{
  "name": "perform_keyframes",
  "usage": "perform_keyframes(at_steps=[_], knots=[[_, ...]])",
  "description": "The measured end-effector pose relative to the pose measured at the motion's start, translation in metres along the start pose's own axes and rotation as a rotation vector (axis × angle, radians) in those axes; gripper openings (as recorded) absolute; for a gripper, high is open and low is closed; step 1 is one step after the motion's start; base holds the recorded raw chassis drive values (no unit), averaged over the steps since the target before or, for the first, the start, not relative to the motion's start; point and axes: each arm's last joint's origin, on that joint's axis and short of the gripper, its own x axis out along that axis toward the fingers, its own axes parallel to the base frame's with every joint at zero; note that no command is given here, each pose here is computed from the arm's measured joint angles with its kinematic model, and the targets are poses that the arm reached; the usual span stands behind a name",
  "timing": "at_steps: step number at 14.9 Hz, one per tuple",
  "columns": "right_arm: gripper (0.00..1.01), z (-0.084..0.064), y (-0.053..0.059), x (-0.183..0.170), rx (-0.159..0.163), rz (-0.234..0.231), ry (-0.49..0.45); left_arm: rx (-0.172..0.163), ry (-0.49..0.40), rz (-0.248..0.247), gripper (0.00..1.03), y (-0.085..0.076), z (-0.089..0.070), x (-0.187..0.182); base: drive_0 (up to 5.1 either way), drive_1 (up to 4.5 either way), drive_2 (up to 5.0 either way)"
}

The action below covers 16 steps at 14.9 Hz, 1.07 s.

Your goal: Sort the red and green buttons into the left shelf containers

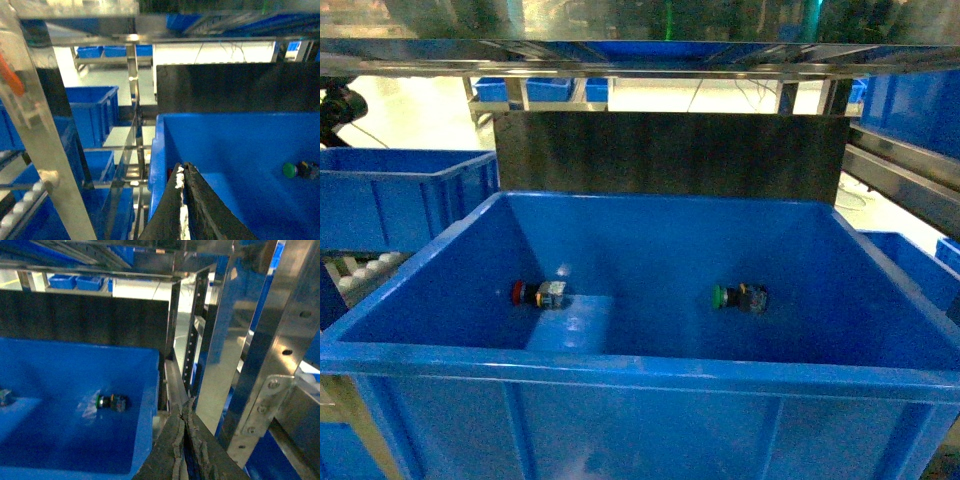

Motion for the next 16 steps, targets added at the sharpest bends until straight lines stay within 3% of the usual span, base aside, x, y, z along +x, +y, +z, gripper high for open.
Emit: perform_keyframes(at_steps=[1,2,3,4,6,16], knots=[[0.02,0.003,-0.003,-0.005,-0.001,0.002,0.024,-0.004,-0.041,-0.002,0.02,0.002,0.008,-0.009,0.0,0.00,0.0],[0.02,0.010,-0.011,-0.011,0.002,0.008,-0.002,-0.005,-0.054,0.000,0.02,0.004,0.011,-0.016,0.0,0.00,0.0],[0.02,0.016,-0.014,-0.017,0.003,-0.013,-0.029,-0.004,-0.033,-0.005,0.02,0.013,0.007,-0.023,0.0,0.00,0.0],[0.02,0.015,-0.014,-0.022,0.002,-0.010,-0.024,-0.006,-0.020,0.012,0.02,0.016,0.004,-0.030,0.0,0.00,0.0],[0.02,0.011,-0.014,-0.031,0.002,-0.007,-0.007,-0.005,-0.043,0.001,0.02,0.016,0.008,-0.040,0.0,0.00,0.0],[0.02,0.020,-0.014,-0.053,0.002,-0.007,-0.039,-0.005,-0.061,0.001,0.02,0.016,0.012,-0.068,0.0,0.00,0.0]])
